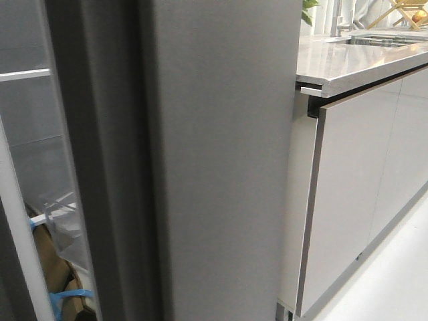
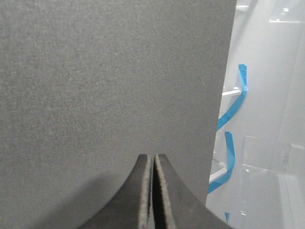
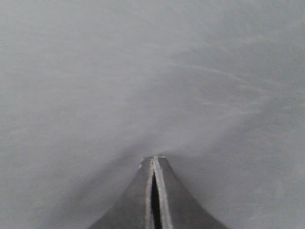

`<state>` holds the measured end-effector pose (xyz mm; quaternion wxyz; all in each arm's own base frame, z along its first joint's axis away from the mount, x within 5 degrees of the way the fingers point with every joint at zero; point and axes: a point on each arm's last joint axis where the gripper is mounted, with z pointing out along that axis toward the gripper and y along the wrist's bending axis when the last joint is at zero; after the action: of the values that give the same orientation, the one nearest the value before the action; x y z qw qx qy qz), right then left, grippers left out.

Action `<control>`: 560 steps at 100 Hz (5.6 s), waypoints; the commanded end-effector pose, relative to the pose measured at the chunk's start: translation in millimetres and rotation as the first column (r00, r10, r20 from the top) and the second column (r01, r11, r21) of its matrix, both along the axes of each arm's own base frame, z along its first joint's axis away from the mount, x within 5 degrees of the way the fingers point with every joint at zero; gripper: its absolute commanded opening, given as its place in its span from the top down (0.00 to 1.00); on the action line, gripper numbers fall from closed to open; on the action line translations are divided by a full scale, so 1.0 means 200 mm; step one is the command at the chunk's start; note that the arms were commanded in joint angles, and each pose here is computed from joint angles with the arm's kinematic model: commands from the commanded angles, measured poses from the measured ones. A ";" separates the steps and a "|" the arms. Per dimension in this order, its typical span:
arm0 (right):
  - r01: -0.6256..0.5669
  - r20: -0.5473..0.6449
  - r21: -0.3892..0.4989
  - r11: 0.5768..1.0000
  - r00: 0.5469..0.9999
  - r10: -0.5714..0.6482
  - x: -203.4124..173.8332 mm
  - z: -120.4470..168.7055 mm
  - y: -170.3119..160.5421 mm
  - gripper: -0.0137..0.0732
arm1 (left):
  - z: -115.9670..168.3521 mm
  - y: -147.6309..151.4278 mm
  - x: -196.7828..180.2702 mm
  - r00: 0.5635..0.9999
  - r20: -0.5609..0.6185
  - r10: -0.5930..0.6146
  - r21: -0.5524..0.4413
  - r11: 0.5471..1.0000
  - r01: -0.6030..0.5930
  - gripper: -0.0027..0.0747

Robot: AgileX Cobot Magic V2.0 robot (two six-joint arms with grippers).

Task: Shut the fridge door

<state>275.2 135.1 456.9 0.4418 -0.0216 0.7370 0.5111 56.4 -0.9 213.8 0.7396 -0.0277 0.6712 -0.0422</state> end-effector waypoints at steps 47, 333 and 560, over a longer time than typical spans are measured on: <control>0.012 0.217 -0.013 1.000 0.976 -0.008 0.16 0.12 0.24 0.93 | -0.02 0.00 0.01 1.000 0.030 -0.008 -0.006 1.000 0.008 0.99; 0.687 0.716 -0.216 0.694 0.594 -0.366 -0.62 -0.18 -0.47 0.93 | -0.02 0.00 0.01 1.000 0.030 -0.008 -0.006 1.000 0.008 0.99; 0.870 0.657 -0.262 0.418 0.478 -0.582 -1.10 -1.22 -0.71 0.93 | -0.02 0.00 0.01 1.000 0.030 -0.008 -0.006 1.000 0.008 0.99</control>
<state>55.8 -5.3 210.2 0.7380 0.0608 0.6720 -0.0038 56.4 -0.9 213.8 0.7396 -0.0277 0.6712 -0.0422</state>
